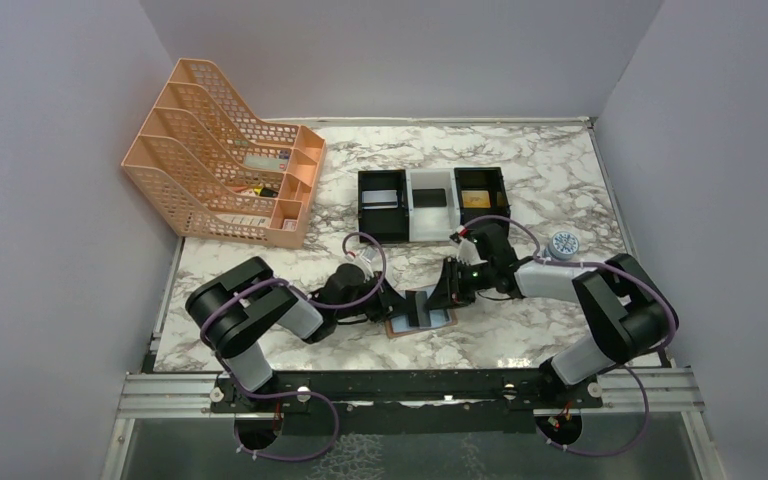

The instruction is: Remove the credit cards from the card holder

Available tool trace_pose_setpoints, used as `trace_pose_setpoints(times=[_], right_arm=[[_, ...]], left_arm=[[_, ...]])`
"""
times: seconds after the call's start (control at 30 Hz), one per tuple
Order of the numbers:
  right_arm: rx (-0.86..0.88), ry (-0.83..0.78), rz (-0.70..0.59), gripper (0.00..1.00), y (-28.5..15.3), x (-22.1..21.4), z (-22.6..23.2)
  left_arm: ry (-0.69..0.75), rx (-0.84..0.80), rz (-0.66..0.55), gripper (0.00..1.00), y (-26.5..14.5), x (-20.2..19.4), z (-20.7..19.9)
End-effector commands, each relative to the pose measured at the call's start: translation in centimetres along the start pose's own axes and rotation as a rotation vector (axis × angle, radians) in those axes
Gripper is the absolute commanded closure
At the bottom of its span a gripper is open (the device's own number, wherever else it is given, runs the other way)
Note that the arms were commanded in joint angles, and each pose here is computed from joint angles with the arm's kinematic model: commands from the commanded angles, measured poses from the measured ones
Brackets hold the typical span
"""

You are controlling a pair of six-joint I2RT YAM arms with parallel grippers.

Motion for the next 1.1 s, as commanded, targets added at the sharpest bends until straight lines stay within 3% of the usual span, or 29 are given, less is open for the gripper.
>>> trace_pose_setpoints(times=[0.0, 0.13, 0.3, 0.63, 0.9, 1.07], right_arm=[[-0.064, 0.042, 0.020, 0.77, 0.9, -1.2, -2.2], [-0.100, 0.051, 0.018, 0.77, 1.1, -1.3, -2.9], [-0.109, 0.047, 0.002, 0.77, 0.9, -1.1, -2.7], [-0.196, -0.006, -0.077, 0.77, -0.3, 0.2, -1.9], [-0.160, -0.039, -0.104, 0.77, -0.9, 0.8, -0.7], [-0.096, -0.127, -0.281, 0.65, -3.3, 1.4, 1.6]], left_arm=[[0.029, -0.041, 0.038, 0.84, 0.7, 0.1, -0.8], [0.020, -0.027, 0.065, 0.85, 1.2, -0.3, -0.3], [0.014, -0.010, 0.039, 1.00, 0.7, -0.4, -0.1], [0.014, 0.005, -0.020, 1.00, -1.2, 0.0, -0.4], [0.137, 0.130, -0.085, 1.00, -2.8, 1.9, -2.1], [0.275, 0.268, -0.145, 1.00, -4.6, 3.7, -3.3]])
Point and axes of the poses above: each gripper's point midway between its finger pads, its own y axis out along the fingers, its own z axis along the line the jaws close on, x = y × z, the point moved 8 cm from there along -y, back along the fingers, and after that the axes turned 7 degrees about y, right-handed, at the moved point
